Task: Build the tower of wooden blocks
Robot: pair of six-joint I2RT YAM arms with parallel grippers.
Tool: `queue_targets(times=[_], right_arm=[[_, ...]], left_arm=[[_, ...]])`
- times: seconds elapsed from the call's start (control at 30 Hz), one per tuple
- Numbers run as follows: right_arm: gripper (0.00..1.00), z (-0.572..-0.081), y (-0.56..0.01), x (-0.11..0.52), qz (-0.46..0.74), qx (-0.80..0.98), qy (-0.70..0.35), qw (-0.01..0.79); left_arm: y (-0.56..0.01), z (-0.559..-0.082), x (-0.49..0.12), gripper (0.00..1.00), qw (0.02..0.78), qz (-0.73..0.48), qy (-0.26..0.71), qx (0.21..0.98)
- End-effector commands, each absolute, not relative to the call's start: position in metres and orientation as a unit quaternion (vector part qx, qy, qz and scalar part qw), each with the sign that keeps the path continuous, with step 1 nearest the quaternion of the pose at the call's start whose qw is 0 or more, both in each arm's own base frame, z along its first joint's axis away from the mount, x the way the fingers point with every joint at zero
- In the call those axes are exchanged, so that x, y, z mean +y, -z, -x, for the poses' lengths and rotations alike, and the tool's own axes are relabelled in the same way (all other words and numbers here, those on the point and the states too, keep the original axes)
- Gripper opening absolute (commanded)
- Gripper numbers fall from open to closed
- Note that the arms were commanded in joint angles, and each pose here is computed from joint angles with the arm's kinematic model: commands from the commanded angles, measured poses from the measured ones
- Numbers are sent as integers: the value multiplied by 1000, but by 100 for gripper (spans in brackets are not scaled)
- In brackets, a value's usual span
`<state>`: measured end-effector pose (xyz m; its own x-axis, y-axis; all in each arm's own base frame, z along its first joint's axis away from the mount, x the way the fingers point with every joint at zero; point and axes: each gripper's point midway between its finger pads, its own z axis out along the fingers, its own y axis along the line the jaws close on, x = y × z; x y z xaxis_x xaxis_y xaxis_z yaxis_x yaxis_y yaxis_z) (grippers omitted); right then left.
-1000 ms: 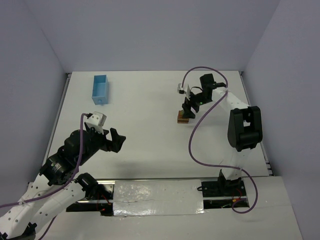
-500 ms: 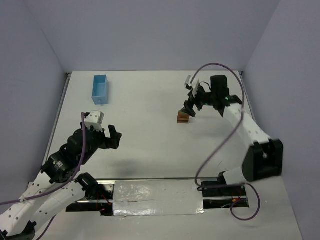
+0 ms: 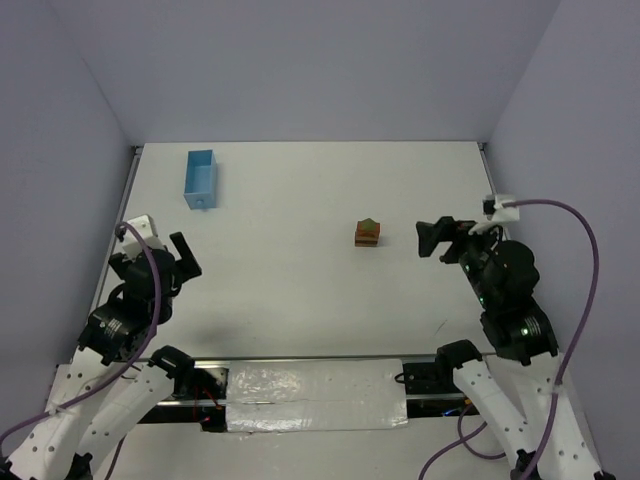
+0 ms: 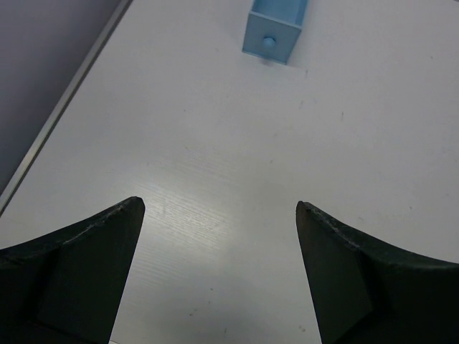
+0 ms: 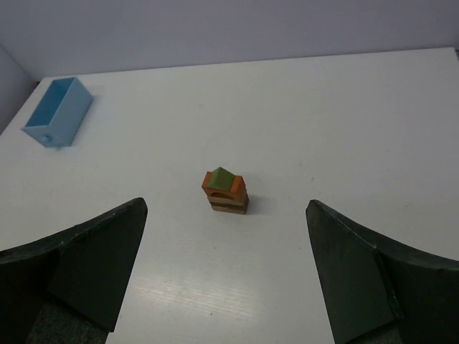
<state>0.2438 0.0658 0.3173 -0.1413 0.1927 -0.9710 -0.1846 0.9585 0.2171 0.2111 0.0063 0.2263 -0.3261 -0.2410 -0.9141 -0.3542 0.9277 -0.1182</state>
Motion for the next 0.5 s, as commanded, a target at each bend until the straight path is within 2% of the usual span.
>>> queue_targets(times=[0.0, 0.17, 0.47], right_arm=[[100, -216, -315, 36, -80, 744, -117, 653], [100, -189, -320, 41, -61, 736, -147, 658], [100, -176, -312, 27, -73, 740, -117, 658]], left_arm=[[-242, -211, 20, 99, 568, 216, -66, 791], [-244, -206, 26, 99, 574, 228, -69, 784], [-247, -205, 25, 100, 592, 226, -50, 772]])
